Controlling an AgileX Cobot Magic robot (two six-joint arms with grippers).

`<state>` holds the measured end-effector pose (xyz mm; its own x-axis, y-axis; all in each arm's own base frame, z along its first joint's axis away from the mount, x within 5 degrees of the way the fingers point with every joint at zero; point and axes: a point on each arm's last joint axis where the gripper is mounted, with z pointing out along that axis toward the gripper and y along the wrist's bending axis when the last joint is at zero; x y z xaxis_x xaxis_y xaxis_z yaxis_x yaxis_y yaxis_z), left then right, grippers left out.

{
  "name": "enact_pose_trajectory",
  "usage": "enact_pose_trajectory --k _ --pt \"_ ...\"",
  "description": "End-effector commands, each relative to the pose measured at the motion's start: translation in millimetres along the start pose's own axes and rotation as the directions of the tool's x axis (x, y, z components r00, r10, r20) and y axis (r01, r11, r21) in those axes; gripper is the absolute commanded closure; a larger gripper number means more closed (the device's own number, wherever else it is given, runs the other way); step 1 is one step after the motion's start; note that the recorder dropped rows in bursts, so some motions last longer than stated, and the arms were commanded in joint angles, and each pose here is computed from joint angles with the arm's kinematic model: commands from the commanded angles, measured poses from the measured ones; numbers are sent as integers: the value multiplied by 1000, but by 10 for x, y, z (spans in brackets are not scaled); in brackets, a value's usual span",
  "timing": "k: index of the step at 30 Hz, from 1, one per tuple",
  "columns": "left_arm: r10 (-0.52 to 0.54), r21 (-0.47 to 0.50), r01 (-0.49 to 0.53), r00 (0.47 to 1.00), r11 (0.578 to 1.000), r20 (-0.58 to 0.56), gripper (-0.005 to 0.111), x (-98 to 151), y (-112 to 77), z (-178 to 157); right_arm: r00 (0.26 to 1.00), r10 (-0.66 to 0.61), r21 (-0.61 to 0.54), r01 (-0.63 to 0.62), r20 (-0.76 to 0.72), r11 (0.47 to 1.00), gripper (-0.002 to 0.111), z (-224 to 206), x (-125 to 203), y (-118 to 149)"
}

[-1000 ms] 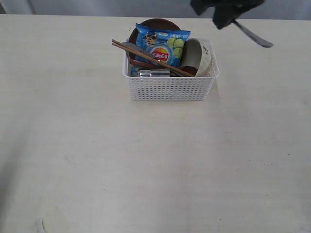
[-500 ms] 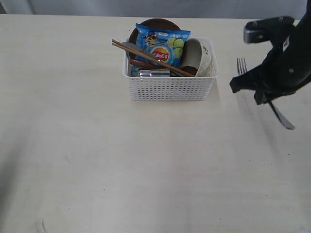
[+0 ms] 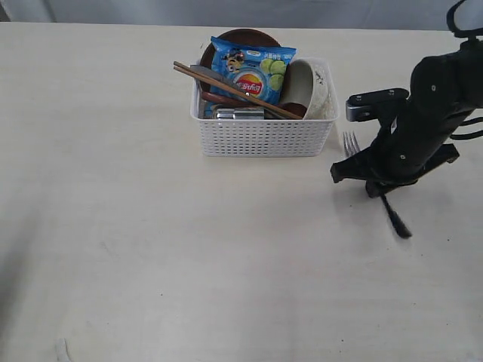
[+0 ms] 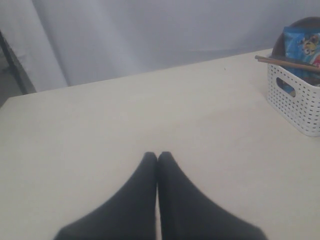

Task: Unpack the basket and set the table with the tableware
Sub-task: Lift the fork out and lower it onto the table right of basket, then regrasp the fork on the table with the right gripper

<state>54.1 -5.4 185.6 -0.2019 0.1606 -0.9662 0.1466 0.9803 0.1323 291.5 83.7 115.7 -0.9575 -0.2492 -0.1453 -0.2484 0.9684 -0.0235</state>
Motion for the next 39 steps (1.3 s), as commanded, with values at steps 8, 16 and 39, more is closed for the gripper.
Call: enact_pose_trajectory --k 8,16,39 --pt "-1 -7 1 1000 1000 12 107 -6 4 0 998 -36 -5 36 60 999 64 -588 -292 -17" --pt "-1 -7 1 1000 1000 12 107 -6 4 0 936 -41 -207 120 350 971 64 -1373 -507 170" --pt "-1 -7 1 1000 1000 12 107 -6 4 0 999 -42 -6 42 30 999 66 -1036 -229 162"
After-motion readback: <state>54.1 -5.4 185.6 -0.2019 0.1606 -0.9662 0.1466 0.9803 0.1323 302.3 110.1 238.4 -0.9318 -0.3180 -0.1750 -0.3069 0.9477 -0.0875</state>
